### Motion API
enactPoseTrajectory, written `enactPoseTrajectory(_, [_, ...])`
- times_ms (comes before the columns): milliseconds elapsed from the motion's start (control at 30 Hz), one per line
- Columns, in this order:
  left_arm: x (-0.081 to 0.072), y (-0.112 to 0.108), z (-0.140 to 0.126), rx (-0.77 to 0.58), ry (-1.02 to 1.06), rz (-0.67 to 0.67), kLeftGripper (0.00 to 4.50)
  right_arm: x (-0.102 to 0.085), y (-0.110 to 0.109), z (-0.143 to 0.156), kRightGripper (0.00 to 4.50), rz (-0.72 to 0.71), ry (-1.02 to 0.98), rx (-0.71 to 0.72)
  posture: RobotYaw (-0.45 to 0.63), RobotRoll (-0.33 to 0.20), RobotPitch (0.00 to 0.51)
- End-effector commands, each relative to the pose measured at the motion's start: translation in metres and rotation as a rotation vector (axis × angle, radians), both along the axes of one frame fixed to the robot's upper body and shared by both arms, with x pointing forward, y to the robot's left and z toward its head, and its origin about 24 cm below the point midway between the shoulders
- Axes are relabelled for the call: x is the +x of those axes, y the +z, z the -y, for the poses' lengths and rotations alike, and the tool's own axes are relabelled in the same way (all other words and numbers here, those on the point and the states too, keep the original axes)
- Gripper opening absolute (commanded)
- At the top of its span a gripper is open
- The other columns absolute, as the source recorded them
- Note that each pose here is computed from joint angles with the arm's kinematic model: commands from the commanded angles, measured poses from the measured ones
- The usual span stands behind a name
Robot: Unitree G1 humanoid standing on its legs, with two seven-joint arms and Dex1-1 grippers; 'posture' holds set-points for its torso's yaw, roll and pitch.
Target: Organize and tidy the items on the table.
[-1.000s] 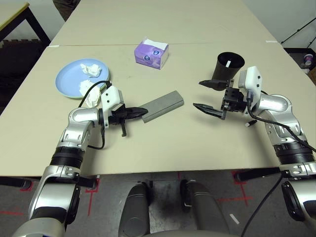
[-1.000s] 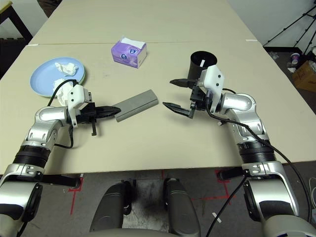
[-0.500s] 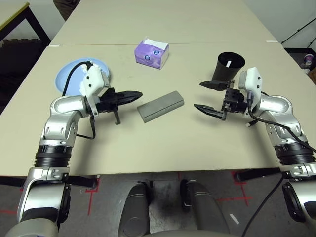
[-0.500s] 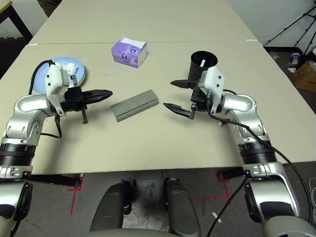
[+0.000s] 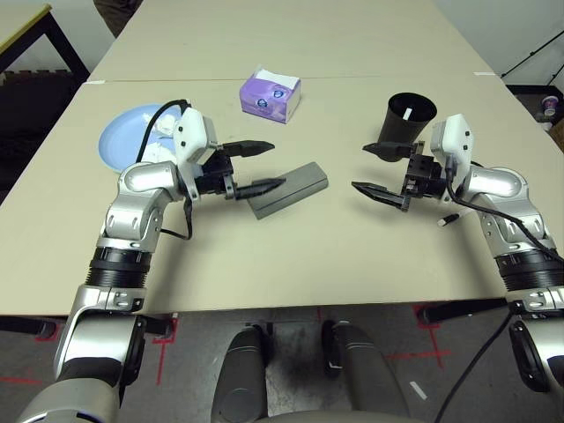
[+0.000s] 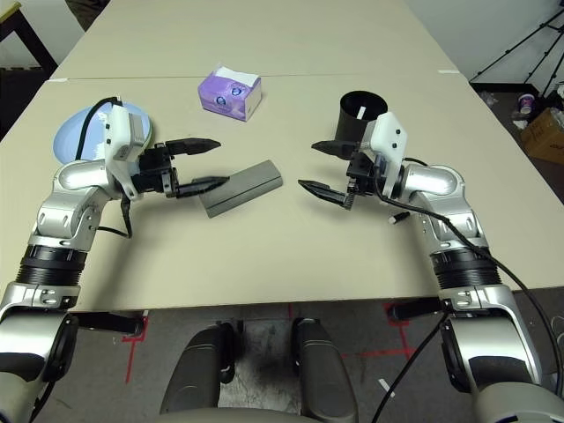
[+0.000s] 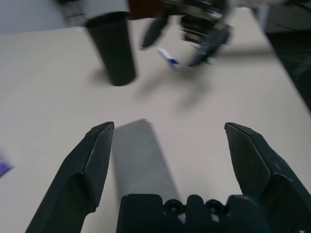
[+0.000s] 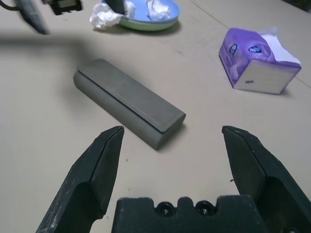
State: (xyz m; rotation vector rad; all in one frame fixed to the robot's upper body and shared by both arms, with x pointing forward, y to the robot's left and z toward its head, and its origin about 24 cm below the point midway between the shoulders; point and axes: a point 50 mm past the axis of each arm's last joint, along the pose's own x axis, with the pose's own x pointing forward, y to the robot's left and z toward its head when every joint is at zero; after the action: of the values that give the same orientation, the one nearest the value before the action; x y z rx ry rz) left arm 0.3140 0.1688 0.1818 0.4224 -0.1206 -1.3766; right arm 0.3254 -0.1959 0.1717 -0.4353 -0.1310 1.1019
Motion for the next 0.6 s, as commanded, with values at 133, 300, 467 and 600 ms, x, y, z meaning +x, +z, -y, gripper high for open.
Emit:
enactPoseTrajectory(133, [0.002,-0.013,0.007,0.081,-0.081,-0.021,4.45,0.003,0.009,0.012,4.50,-0.032,0.017,-0.118,-0.06,0.000,0.178])
enactPoseTrajectory(300, [0.006,-0.016,0.008,0.068,-0.063,-0.005,4.45,0.000,0.018,0.023,4.50,-0.101,0.052,-0.261,-0.05,0.000,0.171])
enactPoseTrajectory(467, [0.006,-0.018,0.012,0.039,-0.049,0.006,4.45,0.004,0.028,0.038,4.50,-0.192,-0.019,-0.413,-0.05,0.000,0.163])
enactPoseTrajectory(600, [0.005,-0.021,0.013,0.030,-0.036,0.006,4.45,0.010,0.036,0.040,4.50,-0.198,-0.115,-0.623,-0.04,0.000,0.161])
